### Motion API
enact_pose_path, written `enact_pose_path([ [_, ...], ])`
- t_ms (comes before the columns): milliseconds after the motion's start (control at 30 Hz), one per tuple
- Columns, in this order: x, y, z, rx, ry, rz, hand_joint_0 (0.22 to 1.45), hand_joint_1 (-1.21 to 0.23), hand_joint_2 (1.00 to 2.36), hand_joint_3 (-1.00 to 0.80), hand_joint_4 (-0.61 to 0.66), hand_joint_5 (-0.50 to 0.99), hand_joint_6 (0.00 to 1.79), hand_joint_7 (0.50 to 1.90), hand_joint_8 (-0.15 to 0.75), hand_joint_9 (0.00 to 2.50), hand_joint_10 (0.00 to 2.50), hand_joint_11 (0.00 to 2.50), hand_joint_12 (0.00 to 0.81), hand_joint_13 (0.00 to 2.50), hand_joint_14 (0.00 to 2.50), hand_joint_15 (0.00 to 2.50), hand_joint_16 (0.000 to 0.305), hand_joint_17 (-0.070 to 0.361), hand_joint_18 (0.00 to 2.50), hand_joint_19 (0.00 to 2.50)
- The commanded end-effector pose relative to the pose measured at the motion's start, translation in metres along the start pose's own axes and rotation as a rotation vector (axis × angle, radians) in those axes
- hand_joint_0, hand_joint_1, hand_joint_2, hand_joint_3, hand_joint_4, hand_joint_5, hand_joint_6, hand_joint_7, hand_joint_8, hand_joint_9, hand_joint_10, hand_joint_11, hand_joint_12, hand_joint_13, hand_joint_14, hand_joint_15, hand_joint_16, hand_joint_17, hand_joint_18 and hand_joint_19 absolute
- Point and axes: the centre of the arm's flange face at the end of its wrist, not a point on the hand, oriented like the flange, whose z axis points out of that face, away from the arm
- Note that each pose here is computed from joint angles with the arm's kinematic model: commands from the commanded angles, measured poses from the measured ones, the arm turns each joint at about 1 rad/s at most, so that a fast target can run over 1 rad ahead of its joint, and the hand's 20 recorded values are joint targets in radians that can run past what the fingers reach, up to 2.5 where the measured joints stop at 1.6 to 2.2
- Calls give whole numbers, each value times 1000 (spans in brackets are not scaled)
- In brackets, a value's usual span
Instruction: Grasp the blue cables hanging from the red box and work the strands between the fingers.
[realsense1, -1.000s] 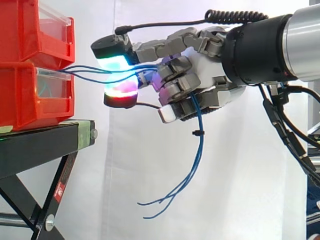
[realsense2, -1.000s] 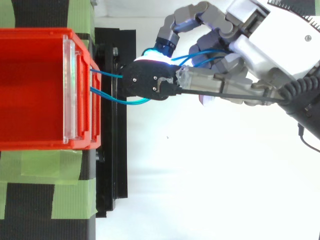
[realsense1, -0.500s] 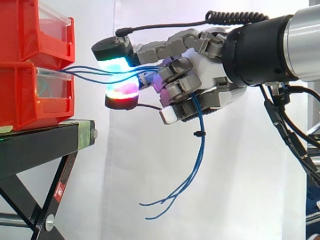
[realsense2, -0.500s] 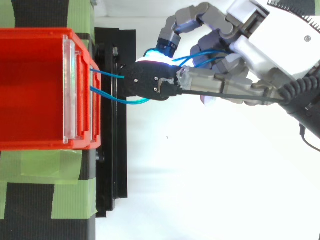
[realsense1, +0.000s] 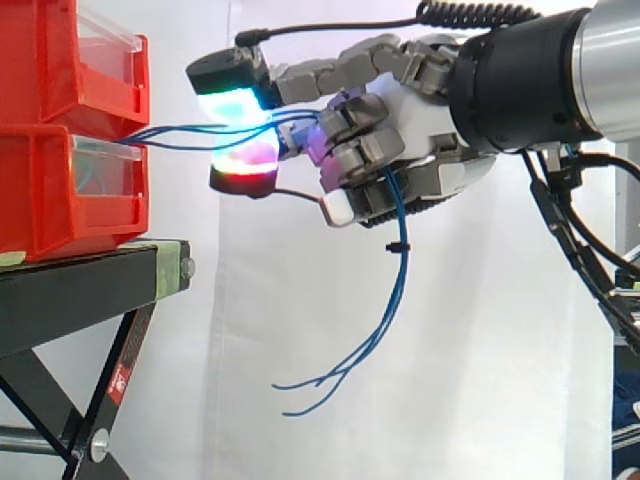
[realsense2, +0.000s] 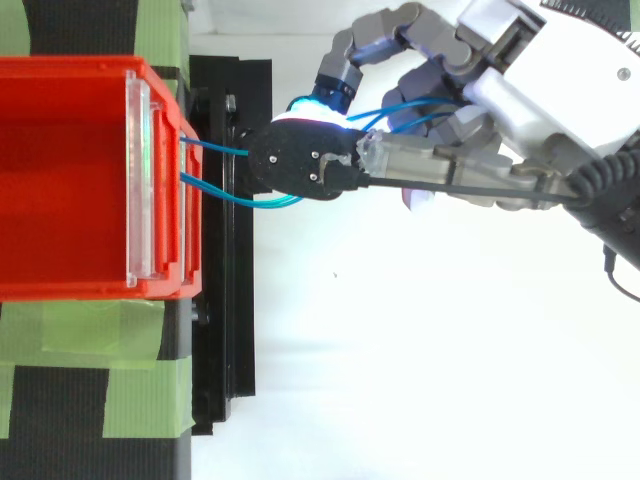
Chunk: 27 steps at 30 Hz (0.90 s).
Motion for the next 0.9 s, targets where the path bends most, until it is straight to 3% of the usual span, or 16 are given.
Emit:
enact_pose_path([
  [0, -6, 10, -2, -6, -3, 14, 1131, -613, 1001, 439, 281, -8, 1487, 985, 507, 1641, 2500, 2500, 726, 1976, 2500, 1785, 259, 194, 2500, 608],
  [167, -10, 6, -5, 23, 0, -22, 1130, -614, 1001, 440, 278, -9, 1487, 985, 507, 1641, 2500, 2500, 726, 1976, 2500, 1785, 259, 194, 2500, 608],
  [233, -11, 5, -7, 35, 6, -17, 1130, -613, 1002, 439, 281, -8, 1487, 986, 507, 1641, 2500, 2500, 726, 1976, 2500, 1785, 259, 194, 2500, 608],
  [400, -9, 5, -10, 39, 13, 9, 1130, -613, 1002, 439, 279, -9, 1487, 986, 507, 1641, 2500, 2500, 726, 1976, 2500, 1785, 259, 194, 2500, 608],
  [667, 2, 6, -20, 41, 36, -6, 1129, -612, 1002, 438, 280, -9, 1488, 983, 507, 1641, 2500, 2500, 726, 1976, 2500, 1785, 259, 194, 2500, 608],
  [867, 13, 10, -30, 35, 58, 47, 1129, -613, 1002, 438, 279, -8, 1487, 987, 507, 1641, 2500, 2500, 726, 1976, 2500, 1785, 259, 194, 2500, 608],
])
